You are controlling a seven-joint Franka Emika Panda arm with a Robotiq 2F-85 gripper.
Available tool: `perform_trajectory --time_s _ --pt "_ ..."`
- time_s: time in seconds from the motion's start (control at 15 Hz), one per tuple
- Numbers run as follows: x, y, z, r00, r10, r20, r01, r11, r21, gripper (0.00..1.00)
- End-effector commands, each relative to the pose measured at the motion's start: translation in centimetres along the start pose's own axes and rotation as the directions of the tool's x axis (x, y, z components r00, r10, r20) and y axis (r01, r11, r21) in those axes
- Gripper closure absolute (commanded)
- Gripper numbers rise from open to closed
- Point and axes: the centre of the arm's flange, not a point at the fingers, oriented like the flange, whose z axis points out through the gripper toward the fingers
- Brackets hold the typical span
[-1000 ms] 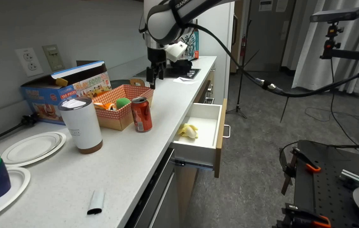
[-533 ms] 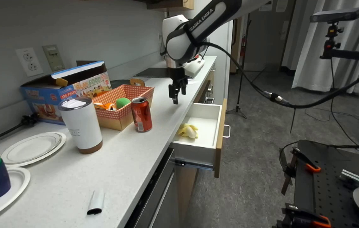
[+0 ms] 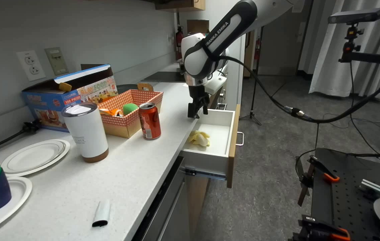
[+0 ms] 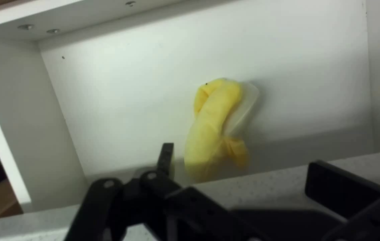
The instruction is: Open the drawer, remove all the objects and put them in the box, and then close the drawer
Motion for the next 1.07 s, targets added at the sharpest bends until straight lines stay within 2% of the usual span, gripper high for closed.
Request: perform_trajectory --time_s 0.0,0.27,0.67,1.0 --pt "-1.4 -0.9 2.0 1.0 0.016 0.019 -0.017 0.998 0.056 0.0" --pt "-2.9 -1.5 4.2 1.0 0.01 0.027 -0.012 0.997 0.077 0.0" --pt "-1.8 -1.1 7.0 0.996 0.045 -0.074 -0.043 0.999 0.025 0.0" --pt "-1.9 -0.3 10.5 0.992 0.084 -0.089 -0.084 0.996 0.006 0.02"
